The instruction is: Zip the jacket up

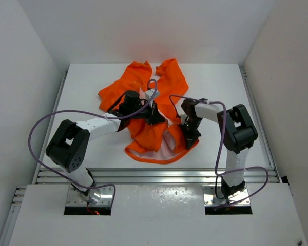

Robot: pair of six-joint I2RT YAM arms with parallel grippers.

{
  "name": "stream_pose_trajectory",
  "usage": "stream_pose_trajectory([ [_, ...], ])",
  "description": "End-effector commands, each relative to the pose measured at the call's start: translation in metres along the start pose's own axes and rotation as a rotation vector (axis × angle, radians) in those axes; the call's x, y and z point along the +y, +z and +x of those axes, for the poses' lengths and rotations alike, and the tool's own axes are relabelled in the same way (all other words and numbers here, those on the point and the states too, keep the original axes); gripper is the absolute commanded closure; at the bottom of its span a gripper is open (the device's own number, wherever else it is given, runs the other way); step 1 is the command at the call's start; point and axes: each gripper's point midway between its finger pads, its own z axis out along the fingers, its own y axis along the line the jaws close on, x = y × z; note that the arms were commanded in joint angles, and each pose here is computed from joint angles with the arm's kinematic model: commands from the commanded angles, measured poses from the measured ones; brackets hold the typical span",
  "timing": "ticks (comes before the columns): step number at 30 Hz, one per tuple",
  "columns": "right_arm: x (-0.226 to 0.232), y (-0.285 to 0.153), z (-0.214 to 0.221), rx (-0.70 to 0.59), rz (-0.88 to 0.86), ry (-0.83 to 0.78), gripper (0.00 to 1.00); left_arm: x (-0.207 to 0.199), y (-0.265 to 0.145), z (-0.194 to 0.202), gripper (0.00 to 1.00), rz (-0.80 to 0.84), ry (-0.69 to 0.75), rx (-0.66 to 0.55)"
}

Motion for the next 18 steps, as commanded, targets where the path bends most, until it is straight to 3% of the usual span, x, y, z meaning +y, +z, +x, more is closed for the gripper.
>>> stream_pose_trajectory([
  [1, -0.026, -0.011, -0.016, -0.011, 0.205, -0.011, 1.00, 0.004, -0.005, -0.025, 1.00, -0.003, 0.057, -0.064],
  [7, -0.047, -0.023, -0.045, -0.197, 0.378, 0.040, 1.00, 0.008, -0.007, -0.026, 1.00, -0.009, 0.051, -0.076],
  [18, -0.078, -0.045, -0.108, -0.400, 0.405, 0.169, 1.00, 0.008, -0.005, -0.018, 1.00, -0.002, 0.030, -0.059],
])
